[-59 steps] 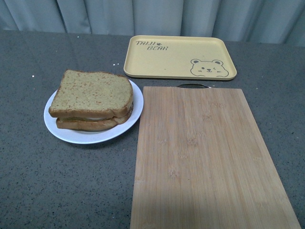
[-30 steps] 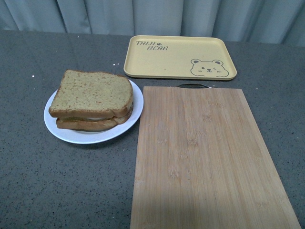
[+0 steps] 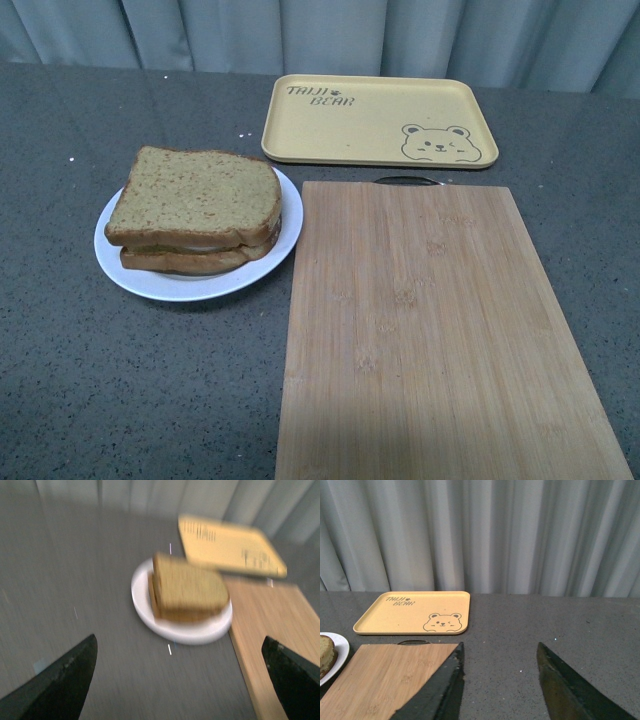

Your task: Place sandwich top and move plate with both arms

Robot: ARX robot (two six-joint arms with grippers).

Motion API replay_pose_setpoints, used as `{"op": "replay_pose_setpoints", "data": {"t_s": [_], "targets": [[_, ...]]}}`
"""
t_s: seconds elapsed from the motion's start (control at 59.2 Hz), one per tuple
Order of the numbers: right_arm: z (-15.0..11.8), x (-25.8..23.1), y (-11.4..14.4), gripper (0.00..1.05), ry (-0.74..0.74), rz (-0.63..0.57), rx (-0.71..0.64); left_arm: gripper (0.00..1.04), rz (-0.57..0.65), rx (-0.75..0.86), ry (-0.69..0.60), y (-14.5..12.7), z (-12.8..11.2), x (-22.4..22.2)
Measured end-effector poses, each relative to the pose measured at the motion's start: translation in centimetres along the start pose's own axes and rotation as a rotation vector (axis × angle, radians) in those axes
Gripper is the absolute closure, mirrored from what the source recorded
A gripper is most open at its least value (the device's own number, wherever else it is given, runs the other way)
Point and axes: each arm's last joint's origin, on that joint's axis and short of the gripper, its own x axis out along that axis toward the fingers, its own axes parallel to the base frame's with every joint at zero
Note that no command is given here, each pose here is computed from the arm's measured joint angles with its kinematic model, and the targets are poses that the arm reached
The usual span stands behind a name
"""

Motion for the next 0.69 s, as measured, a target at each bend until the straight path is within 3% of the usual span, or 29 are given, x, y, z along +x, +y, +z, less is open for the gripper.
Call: {"op": "replay_pose_setpoints", "data": {"t_s": [0.068,0.27,0.574,0.692], "targets": [[0.0,0.0,0.0,0.50,0.000,-0.002,0.000,0.07,0.008,-0.127,0.117,0.2,-0.5,1.0],[0.0,0.0,0.0,0.08,0.000,-0.002,0.000,0.07,-0.019,-0.433,0.234,-1.5,0.7,5.9],[0.0,0.0,0.0,0.09,0.000,-0.002,0.000,0.07,0.075,-0.820,0.441,-4.1,-2.7,13.6],[0.0,0.0,0.0,0.09,0.000,-0.002,0.000,0.07,0.120,-0.903,0.462,-4.7,-3.8,15.6]]}}
